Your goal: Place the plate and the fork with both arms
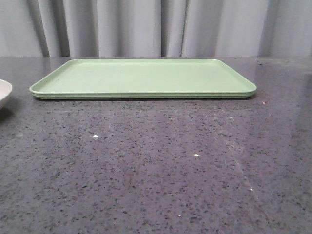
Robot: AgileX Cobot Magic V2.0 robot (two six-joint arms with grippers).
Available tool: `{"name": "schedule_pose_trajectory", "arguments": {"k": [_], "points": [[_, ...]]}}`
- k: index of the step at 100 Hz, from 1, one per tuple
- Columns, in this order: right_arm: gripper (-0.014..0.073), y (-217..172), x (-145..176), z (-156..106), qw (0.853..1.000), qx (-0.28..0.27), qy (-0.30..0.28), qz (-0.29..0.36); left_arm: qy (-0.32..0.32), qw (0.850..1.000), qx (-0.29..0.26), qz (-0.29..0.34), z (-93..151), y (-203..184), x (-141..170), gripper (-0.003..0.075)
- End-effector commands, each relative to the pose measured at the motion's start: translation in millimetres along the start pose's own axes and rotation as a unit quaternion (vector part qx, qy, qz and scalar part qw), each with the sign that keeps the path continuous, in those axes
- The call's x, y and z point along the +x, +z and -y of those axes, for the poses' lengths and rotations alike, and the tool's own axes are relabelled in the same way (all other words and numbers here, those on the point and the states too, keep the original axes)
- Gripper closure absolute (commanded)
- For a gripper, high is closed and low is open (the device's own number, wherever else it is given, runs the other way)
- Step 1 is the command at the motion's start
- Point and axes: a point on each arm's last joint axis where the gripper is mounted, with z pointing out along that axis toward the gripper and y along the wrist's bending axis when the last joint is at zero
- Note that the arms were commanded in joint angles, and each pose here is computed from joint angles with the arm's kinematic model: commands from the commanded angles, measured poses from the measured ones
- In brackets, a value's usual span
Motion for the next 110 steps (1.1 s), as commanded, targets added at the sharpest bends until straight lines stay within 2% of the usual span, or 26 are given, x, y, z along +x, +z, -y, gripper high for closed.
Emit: {"name": "schedule_pose_trajectory", "arguments": {"k": [1,15,30,42,51,58,68,91,110], "points": [[0.0659,7.1,-24.1,-1.2,1.000,0.005,-0.011,0.005,-0.007,1.000,0.002,0.000,2.3,7.6,-27.7,0.0740],[0.0659,20.3,-31.6,-2.1,0.999,0.010,-0.011,-0.035,-0.008,0.999,0.001,-0.032,3.1,23.9,-40.9,0.0717],[0.0636,27.7,-32.8,-3.9,0.999,0.004,0.003,-0.048,-0.008,0.999,-0.001,-0.052,3.1,37.9,-45.3,0.0574],[0.0480,27.7,-32.7,-4.2,0.999,0.003,0.006,-0.049,-0.009,0.998,-0.002,-0.059,2.9,42.1,-44.1,0.0435],[0.0298,27.7,-32.7,-4.2,0.999,0.003,0.006,-0.049,-0.009,0.998,-0.002,-0.060,2.9,42.1,-43.9,0.0342],[0.0197,27.7,-32.7,-4.2,0.999,0.003,0.006,-0.049,-0.009,0.998,-0.002,-0.060,2.9,42.1,-43.9,0.0293],[0.0123,27.6,-34.3,-4.4,0.999,0.001,0.006,-0.039,-0.009,0.998,-0.002,-0.059,2.9,42.1,-44.1,0.0286],[0.0127,27.8,-35.2,-4.6,0.999,0.000,0.006,-0.033,-0.016,0.999,0.001,-0.035,3.5,42.5,-48.4,0.0315],[0.0127,27.8,-35.8,-4.7,1.000,0.000,0.006,-0.030,-0.032,0.998,0.007,-0.054,4.8,42.2,-45.0,0.0316]]}}
